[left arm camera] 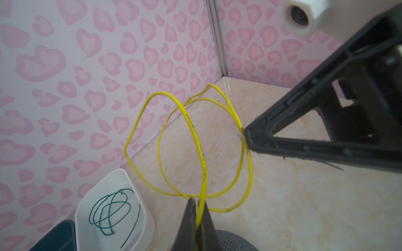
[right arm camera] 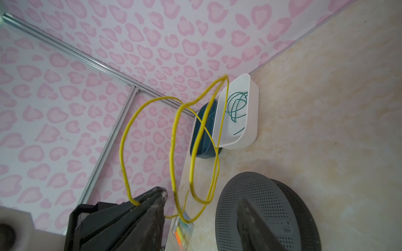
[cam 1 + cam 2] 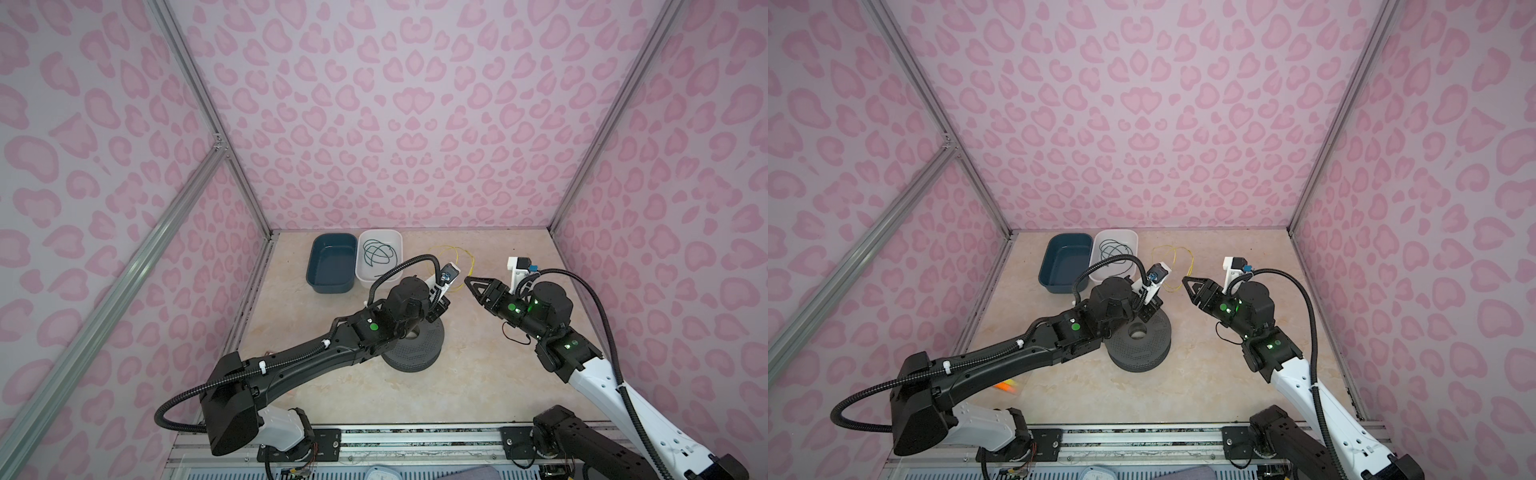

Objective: Wrap the cables

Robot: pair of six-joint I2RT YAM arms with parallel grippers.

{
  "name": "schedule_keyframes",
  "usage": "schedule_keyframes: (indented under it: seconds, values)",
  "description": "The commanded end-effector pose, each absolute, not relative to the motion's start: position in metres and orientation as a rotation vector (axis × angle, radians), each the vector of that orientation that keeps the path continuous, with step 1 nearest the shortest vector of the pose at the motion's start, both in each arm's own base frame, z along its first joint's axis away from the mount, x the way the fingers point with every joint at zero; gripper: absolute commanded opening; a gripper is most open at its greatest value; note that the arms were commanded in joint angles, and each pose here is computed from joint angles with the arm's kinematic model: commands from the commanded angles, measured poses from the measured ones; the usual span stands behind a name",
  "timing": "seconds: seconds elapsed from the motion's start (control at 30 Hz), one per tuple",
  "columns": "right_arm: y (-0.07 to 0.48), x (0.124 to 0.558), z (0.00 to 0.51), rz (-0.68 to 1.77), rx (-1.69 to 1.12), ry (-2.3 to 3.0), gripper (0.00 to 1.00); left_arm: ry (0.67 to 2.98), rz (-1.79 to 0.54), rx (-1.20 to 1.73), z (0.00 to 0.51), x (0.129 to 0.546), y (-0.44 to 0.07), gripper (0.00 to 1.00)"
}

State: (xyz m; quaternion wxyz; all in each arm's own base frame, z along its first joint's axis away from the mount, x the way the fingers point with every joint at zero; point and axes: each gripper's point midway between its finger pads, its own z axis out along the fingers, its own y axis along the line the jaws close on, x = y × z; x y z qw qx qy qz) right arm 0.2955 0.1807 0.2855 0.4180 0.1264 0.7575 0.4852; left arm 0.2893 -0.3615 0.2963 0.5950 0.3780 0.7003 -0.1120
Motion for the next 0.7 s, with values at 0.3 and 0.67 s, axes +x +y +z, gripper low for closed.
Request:
schedule_keyframes:
  seconds: [0.3,0.67]
  values:
    - [0.180,0.316,0.286,1.157,0.338,1.871,0.21,1.549,-0.364,0.836,0.322,0.279,-0.361,0.04]
    - [0.158,0.337,0.289,1.093,0.400,1.826,0.00,1.534,-0.405,0.821,0.328,0.273,-0.349,0.04]
